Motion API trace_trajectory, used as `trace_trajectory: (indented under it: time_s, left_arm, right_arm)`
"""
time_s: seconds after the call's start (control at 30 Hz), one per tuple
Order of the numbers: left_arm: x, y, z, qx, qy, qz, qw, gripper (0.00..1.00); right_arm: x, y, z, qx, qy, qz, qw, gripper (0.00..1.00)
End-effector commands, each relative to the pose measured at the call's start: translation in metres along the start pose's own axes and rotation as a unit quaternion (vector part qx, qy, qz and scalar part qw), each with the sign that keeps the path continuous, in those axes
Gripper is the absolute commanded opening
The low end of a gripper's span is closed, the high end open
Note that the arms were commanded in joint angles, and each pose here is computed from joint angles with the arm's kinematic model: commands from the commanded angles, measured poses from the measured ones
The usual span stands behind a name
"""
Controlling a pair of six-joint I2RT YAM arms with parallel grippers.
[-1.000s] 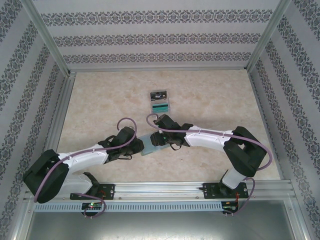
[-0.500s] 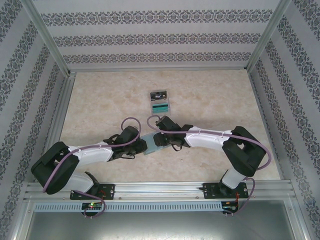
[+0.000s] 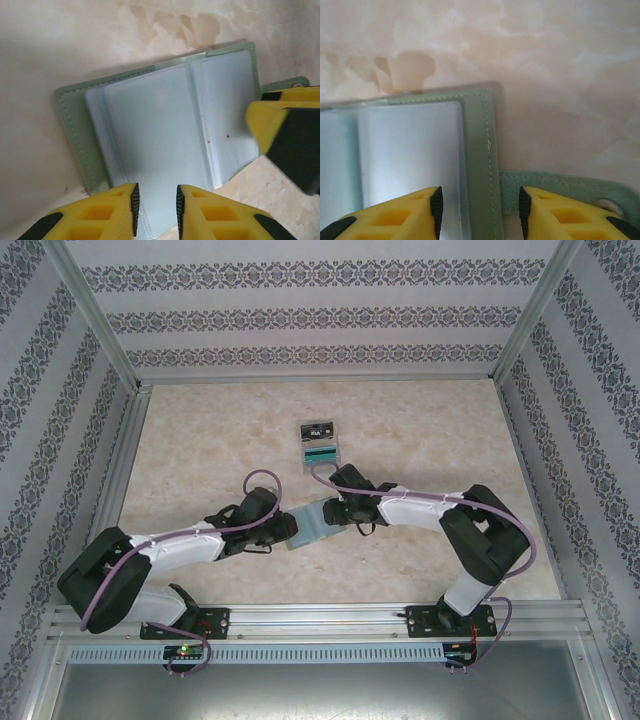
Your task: Take the credit cards out of the card holder
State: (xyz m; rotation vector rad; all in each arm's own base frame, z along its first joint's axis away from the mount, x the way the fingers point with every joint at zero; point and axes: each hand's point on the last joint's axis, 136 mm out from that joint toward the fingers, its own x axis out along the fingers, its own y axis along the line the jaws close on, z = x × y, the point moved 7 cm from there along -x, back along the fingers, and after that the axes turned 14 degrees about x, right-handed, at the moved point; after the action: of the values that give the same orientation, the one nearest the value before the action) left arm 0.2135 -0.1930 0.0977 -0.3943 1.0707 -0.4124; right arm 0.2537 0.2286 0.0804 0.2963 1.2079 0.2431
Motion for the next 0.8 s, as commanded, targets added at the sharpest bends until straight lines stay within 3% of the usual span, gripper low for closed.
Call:
trace_trajectory:
  time_s: [0.0,0.33,0.77]
  left_arm:
    - [0.005,-0.004,0.005,0.009,0.006,-0.006,1.0,0.29]
    - [0.015,0.006,-0.002,-0.001,0.028,0.025,0.999,0.31]
    - [0.036,-0.024,0.015,0.003,0.022,-0.052,0.998,0.34]
  right_arm:
    - [0.005,0.004,-0.009,0.004,0.021,0.02,1.0,0.46]
    - [0.005,0.005,-0.014,0.005,0.023,0.026,0.999,0.46]
    - [0.006,0.009,-0.026,0.015,0.037,0.044,0.998,0.46]
